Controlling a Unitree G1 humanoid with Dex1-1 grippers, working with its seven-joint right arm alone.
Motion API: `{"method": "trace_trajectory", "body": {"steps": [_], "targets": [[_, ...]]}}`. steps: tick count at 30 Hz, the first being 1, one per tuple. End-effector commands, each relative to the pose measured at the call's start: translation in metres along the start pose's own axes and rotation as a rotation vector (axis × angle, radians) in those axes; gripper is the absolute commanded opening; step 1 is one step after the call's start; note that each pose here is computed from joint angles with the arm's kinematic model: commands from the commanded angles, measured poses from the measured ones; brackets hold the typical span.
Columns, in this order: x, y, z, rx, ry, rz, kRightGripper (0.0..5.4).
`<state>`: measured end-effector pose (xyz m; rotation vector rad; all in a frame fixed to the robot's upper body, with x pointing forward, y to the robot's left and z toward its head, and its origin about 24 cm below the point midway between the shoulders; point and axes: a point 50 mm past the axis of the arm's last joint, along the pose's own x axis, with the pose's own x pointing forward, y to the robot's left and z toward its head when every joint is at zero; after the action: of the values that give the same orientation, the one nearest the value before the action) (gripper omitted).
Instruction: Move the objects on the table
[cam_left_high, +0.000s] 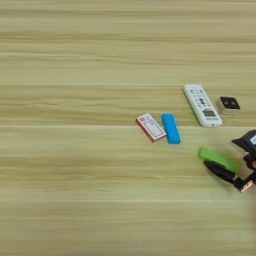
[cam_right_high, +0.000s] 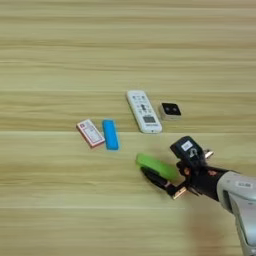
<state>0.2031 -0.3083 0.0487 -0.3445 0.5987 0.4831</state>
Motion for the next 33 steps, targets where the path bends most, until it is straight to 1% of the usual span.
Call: {"method": "trace_trajectory", "body": {"steps": [1, 5, 11, 21, 28, 33], "targets": [[0.000, -0.014, 0.002, -0.052, 0.039, -0.102, 5.36], [-0.001, -0.026, -0.003, -0.047, 0.084, -0.182, 5.36], [0.000, -0.034, -0.008, -0.035, 0.115, -0.237, 5.36], [0.000, -0.041, -0.012, -0.014, 0.145, -0.282, 5.36], [0.000, -0.033, -0.013, -0.021, 0.154, -0.232, 5.36], [0.001, -0.039, -0.022, -0.005, 0.202, -0.273, 5.36]]}}
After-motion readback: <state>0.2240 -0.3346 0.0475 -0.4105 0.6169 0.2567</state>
